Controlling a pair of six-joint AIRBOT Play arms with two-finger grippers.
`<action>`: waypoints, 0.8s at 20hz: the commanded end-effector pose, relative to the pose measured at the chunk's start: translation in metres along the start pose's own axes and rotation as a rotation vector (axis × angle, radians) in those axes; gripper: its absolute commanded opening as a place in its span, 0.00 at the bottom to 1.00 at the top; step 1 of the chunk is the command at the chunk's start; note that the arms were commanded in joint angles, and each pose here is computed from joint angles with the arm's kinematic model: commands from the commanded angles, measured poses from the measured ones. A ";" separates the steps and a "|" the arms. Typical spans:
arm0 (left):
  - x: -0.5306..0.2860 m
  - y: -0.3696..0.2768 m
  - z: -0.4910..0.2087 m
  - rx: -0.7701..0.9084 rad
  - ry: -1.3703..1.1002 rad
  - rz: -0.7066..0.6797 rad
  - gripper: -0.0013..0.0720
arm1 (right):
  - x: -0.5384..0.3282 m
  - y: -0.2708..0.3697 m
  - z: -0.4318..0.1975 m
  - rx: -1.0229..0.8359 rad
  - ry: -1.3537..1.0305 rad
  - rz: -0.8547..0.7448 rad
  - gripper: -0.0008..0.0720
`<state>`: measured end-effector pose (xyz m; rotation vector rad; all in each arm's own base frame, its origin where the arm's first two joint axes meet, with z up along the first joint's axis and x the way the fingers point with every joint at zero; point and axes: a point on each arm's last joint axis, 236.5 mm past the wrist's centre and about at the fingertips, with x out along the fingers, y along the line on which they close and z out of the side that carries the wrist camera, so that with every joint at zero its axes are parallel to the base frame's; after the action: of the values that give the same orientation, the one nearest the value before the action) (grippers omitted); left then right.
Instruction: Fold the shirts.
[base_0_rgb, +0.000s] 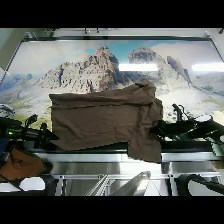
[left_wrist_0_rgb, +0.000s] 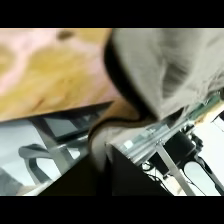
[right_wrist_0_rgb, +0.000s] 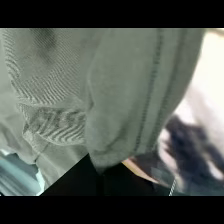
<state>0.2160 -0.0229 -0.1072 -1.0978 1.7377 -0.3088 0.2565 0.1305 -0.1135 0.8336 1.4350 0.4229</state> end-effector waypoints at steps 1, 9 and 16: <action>0.001 -0.002 0.005 0.024 -0.013 0.016 0.05 | 0.000 0.025 -0.003 -0.021 0.013 0.101 0.05; -0.003 -0.102 -0.032 0.346 0.076 -0.305 0.05 | -0.039 0.060 -0.005 -0.128 -0.042 0.180 0.04; -0.055 -0.090 -0.009 0.256 -0.153 -0.343 0.05 | -0.187 0.059 0.037 -0.158 -0.587 0.137 0.04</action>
<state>0.2520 -0.0499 -0.0180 -1.1428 1.4075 -0.6740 0.2840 0.0691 0.0240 0.8536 0.9519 0.4661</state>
